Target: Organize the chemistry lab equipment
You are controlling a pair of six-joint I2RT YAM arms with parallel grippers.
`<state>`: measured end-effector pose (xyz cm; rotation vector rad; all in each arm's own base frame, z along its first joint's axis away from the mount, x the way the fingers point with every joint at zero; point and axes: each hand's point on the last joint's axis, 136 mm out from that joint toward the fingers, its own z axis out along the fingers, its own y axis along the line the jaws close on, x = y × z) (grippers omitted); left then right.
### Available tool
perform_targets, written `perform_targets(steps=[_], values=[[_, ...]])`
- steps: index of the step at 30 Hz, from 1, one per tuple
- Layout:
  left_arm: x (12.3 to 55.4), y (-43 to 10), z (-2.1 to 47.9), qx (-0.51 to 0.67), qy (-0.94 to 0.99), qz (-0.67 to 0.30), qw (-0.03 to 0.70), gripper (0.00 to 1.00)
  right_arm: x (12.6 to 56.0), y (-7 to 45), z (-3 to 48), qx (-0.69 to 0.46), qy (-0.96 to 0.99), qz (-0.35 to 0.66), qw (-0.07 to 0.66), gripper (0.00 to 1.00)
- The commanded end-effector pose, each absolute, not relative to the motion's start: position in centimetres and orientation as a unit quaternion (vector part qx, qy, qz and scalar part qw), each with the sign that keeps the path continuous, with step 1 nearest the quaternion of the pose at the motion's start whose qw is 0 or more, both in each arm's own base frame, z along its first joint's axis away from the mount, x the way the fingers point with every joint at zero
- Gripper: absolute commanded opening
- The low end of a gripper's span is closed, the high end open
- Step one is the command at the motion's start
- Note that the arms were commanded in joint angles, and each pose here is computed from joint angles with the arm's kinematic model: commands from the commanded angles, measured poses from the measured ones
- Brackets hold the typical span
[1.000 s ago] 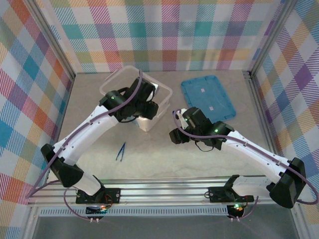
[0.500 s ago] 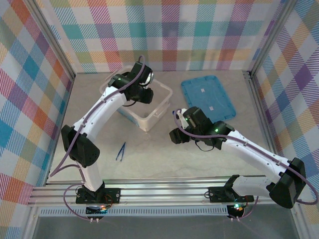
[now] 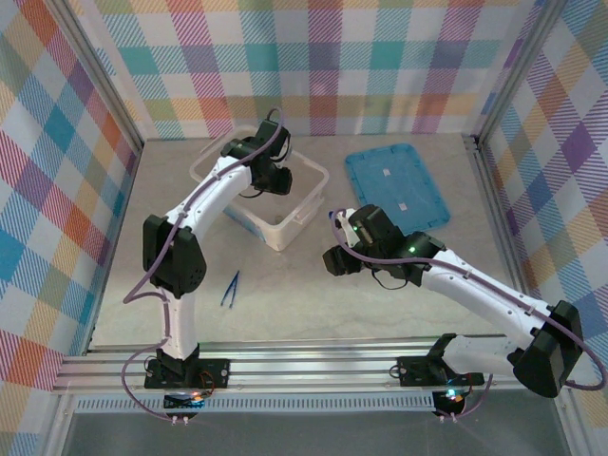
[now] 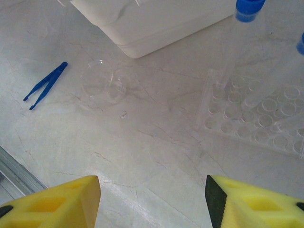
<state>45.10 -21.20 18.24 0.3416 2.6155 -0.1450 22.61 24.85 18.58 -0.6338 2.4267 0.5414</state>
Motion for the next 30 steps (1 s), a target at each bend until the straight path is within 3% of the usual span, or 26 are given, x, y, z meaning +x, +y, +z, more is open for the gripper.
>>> perform_targets(steps=[1, 30], values=[[46.6, -21.7, 19.1, 0.116, 0.953, -0.074, 0.270, 0.20, 22.4, 24.8, 18.3, -0.227, 0.909, 0.211, 0.279, 0.61], [47.0, -22.3, 13.2, 0.114, 0.964, -0.073, 0.228, 0.19, 22.4, 24.7, 18.3, -0.223, 0.911, 0.211, 0.277, 0.61]])
